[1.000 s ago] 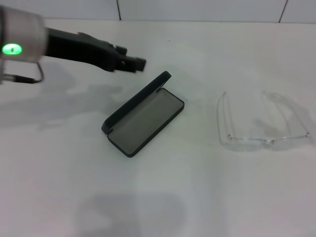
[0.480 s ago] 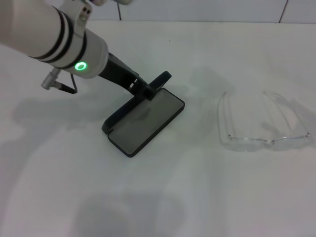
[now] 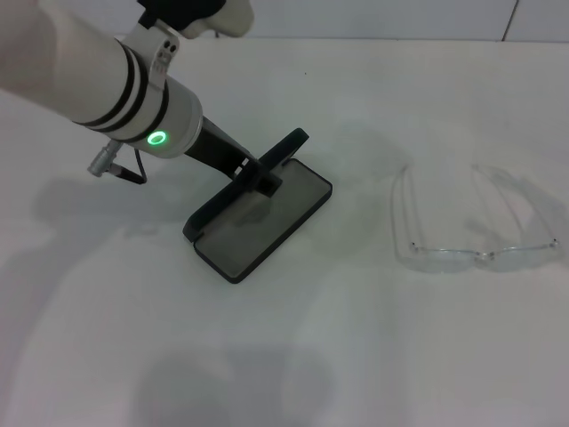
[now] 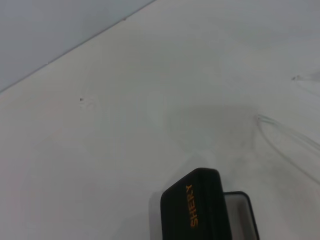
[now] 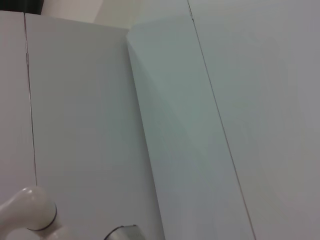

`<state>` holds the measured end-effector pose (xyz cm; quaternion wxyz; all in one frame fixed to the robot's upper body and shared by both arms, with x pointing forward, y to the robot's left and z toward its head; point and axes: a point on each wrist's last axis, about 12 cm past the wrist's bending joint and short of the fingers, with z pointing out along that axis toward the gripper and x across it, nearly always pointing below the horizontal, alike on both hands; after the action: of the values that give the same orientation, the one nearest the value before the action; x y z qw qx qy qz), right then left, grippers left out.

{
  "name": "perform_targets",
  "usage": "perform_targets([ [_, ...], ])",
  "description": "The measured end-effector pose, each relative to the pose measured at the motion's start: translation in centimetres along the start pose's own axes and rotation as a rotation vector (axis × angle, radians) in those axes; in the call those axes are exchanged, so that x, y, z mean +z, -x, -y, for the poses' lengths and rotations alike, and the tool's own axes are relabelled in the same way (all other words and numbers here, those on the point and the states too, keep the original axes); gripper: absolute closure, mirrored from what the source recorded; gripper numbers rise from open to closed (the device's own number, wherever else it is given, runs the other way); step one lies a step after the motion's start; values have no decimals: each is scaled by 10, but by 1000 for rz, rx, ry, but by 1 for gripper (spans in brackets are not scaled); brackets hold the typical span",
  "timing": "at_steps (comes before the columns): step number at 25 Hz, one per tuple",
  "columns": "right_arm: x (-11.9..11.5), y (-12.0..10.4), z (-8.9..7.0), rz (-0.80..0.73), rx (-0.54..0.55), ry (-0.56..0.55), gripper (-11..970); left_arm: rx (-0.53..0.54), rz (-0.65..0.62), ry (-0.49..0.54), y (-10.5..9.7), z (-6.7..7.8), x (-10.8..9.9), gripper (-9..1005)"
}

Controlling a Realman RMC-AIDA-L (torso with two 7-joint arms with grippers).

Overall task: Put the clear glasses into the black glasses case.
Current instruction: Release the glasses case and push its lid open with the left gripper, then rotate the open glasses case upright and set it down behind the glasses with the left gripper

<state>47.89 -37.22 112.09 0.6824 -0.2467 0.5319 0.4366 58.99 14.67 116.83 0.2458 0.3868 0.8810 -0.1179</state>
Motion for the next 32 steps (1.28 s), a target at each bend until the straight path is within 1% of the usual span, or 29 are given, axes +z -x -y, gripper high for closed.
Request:
perform_targets([
  [10,1,-2,-1,1,4,1,85,22,-40,-6,-1,-4,13,493],
  [14,1,-2,-2,2,6,0,85,40,-60,-3,-2,-4,15,507],
  [19,0,-3,-2,2,7,-2,86,54,-74,6,-5,-2,17,600],
  [27,-1,-6,-5,4,12,-7,86,117,-87,24,-3,6,18,741],
  [30,-4,-7,-7,11,6,-20,86,161,-47,32,-1,14,10,785],
  [32,-8,-5,-8,32,-6,-37,86,216,-14,36,-1,22,3,798],
])
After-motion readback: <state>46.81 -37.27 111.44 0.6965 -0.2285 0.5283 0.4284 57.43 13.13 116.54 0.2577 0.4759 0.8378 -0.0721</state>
